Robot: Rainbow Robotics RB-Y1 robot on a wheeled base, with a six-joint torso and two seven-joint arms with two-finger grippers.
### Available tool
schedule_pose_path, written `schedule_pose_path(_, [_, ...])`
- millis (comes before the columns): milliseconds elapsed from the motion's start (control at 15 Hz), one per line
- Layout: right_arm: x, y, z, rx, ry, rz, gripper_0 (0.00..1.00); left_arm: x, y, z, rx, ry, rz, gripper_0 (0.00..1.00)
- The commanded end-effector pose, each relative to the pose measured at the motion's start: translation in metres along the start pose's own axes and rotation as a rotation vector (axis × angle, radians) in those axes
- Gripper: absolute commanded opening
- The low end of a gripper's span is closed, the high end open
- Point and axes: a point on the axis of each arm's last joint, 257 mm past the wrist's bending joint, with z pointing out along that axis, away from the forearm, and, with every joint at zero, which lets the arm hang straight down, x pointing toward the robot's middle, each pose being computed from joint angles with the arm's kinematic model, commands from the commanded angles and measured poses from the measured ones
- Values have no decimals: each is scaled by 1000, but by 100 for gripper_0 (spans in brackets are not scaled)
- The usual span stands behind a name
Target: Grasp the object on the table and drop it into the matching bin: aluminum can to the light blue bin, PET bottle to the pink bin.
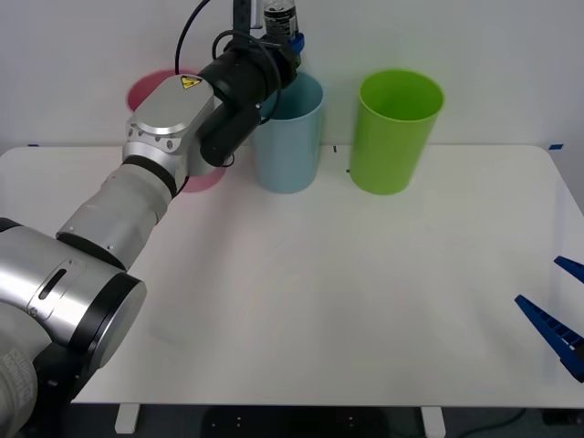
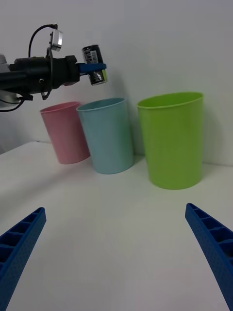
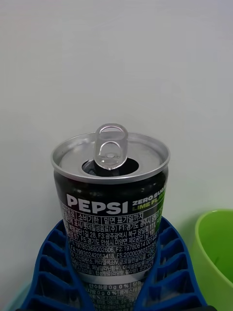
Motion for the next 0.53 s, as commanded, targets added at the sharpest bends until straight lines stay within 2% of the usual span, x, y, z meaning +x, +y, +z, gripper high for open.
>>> schedule_pose_path(67, [0, 0, 0, 0, 0, 0, 100, 0, 0, 0, 0, 0, 8, 1])
schedule_pose_path(200, [0, 0, 0, 0, 0, 0, 100, 0, -1, 0, 2, 1, 5, 3])
schedule_pose_path(267, [0, 0, 0, 0, 0, 0, 100, 0, -1, 0, 1, 0, 4, 34])
schedule_pose_path(333, [0, 0, 0, 0, 0, 0, 100, 0, -1, 0, 1, -1, 1, 100])
schedule_pose_path(533, [0, 0, 0, 0, 0, 0, 100, 0, 0, 0, 2, -1, -9, 100])
